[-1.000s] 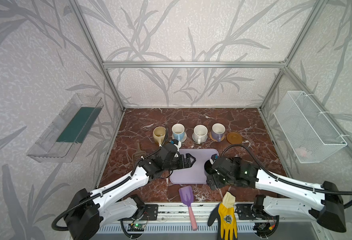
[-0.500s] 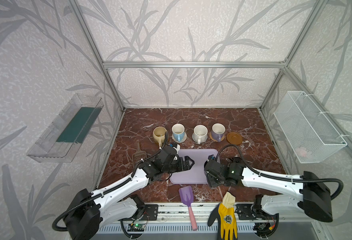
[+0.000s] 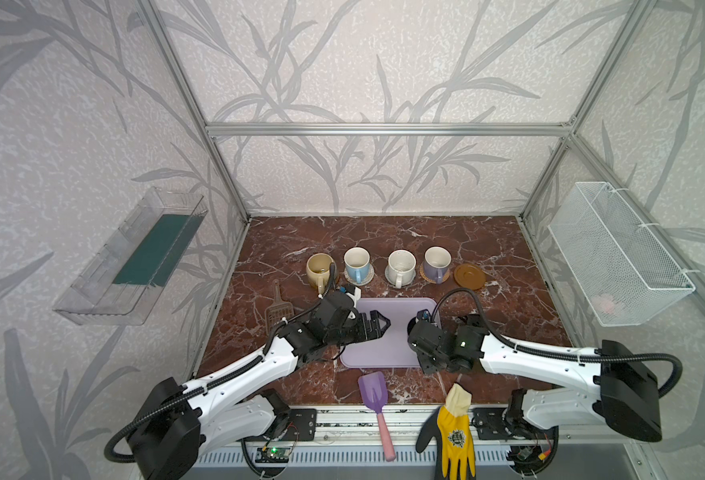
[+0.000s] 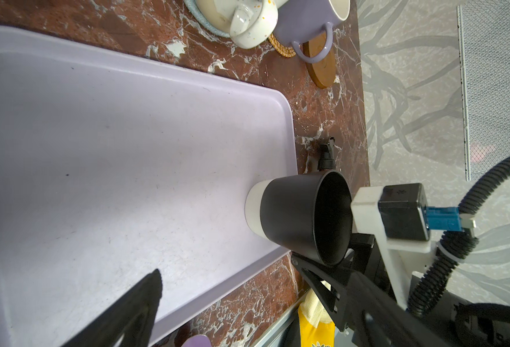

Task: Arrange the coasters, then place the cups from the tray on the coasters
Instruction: 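Lift black mug with right gripper and carry toward wooden coaster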

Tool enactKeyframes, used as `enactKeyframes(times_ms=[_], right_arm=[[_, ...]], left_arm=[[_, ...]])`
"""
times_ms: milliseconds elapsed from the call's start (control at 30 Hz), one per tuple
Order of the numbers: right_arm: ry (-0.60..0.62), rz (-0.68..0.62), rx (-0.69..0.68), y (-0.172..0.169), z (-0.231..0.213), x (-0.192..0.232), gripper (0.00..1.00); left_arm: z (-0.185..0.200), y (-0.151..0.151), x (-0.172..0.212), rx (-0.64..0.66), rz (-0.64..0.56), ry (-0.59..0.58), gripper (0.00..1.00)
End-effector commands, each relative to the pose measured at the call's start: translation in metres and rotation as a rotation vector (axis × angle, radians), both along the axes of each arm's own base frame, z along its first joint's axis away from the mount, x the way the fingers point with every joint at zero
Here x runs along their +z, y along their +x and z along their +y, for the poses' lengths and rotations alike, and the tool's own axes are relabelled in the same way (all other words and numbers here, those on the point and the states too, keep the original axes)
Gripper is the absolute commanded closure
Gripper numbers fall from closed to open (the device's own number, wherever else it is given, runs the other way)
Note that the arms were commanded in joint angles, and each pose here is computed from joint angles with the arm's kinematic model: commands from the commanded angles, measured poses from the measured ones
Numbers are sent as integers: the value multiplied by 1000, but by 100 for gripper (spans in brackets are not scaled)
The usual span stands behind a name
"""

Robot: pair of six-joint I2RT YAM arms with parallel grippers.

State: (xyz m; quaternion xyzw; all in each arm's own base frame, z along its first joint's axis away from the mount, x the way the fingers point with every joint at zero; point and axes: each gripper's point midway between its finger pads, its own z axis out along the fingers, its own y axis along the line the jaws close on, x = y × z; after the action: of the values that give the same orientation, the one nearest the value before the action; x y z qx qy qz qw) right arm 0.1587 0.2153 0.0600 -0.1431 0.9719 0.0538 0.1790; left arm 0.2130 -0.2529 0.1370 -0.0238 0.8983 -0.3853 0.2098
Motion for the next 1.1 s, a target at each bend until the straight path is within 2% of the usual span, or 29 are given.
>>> enactKeyframes(times_ms=[0,200,267,400,533,1067], right_arm=[[-16,-36,12,3,-2,2,72],[-13,-50,14,5,-2,5,75],[-7,-54,20,6,-1,6,88],[2,-69,13,7,-1,11,89],[11,-92,10,8,-3,17,99],[62,-219,-23,22,-9,57,100]], left_arm=[[0,1,8,8,-25,-31,2],[1,1,10,14,-29,-35,2],[0,1,11,12,-28,-41,2],[-4,2,16,5,-36,-62,2],[-8,3,21,-7,-38,-72,2],[-33,25,55,-29,-125,-165,3]])
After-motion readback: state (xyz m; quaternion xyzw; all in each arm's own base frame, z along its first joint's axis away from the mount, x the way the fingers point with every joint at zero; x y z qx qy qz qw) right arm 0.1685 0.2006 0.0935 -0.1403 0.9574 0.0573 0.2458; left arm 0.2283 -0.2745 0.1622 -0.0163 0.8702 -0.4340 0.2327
